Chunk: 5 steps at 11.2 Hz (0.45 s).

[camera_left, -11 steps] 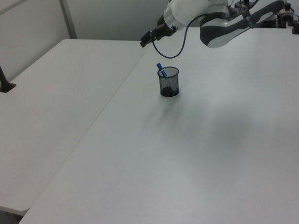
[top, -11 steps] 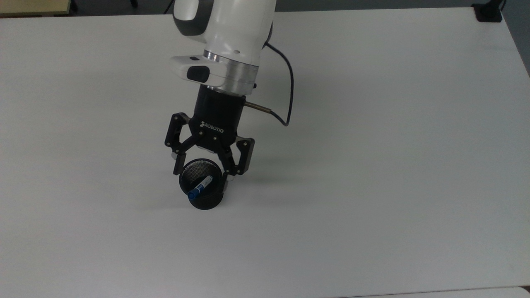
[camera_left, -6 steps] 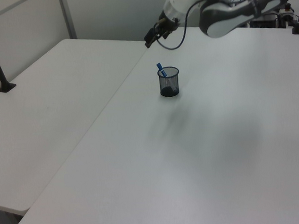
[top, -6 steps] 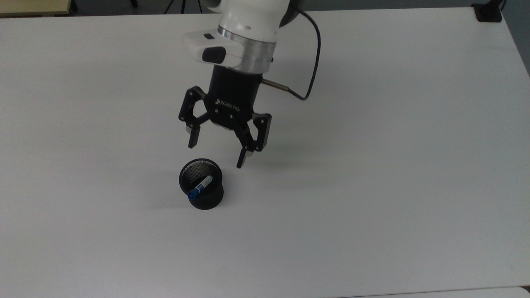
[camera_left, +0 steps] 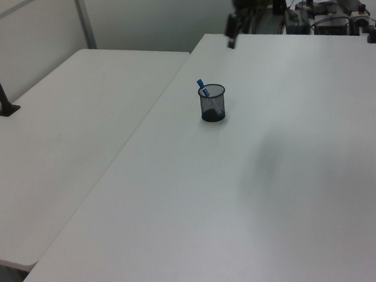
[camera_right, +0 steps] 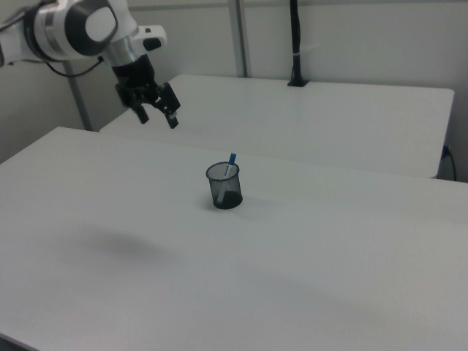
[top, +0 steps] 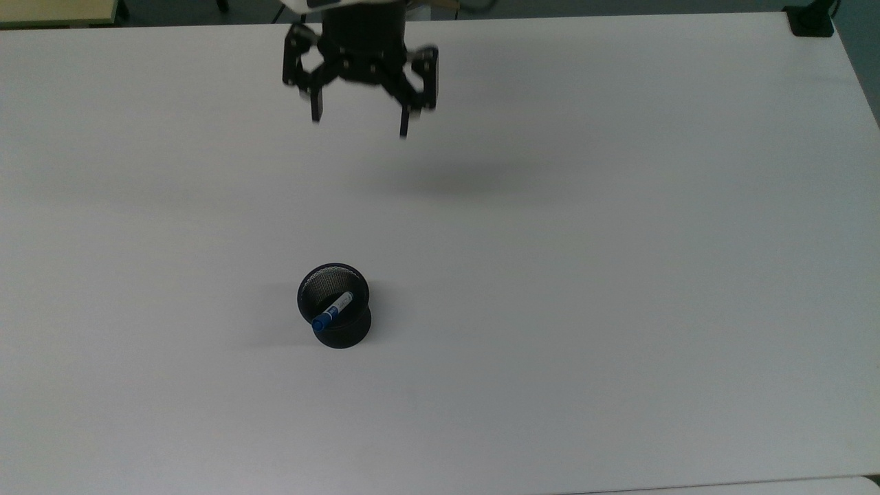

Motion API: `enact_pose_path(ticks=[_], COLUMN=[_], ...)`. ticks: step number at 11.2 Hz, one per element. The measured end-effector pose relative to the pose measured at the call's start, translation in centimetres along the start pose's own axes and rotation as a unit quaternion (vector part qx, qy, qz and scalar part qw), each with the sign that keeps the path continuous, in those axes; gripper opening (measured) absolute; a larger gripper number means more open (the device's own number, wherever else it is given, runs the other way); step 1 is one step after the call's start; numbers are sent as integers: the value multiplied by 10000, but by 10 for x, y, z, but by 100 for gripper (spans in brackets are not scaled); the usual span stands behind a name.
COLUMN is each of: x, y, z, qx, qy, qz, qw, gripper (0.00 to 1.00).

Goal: Insert the marker

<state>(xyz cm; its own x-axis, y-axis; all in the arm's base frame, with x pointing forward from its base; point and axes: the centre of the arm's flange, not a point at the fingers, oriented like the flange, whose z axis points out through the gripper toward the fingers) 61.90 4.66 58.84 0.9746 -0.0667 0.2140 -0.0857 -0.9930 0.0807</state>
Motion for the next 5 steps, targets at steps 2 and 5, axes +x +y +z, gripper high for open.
enact_pose_path(ticks=[2,5], x=[-28,-55], y=[28,63], z=[-28,-46], qx=[168,178], qy=[-562,-690], qz=[-495,-384], qw=[9970,9967], gripper=[100,100])
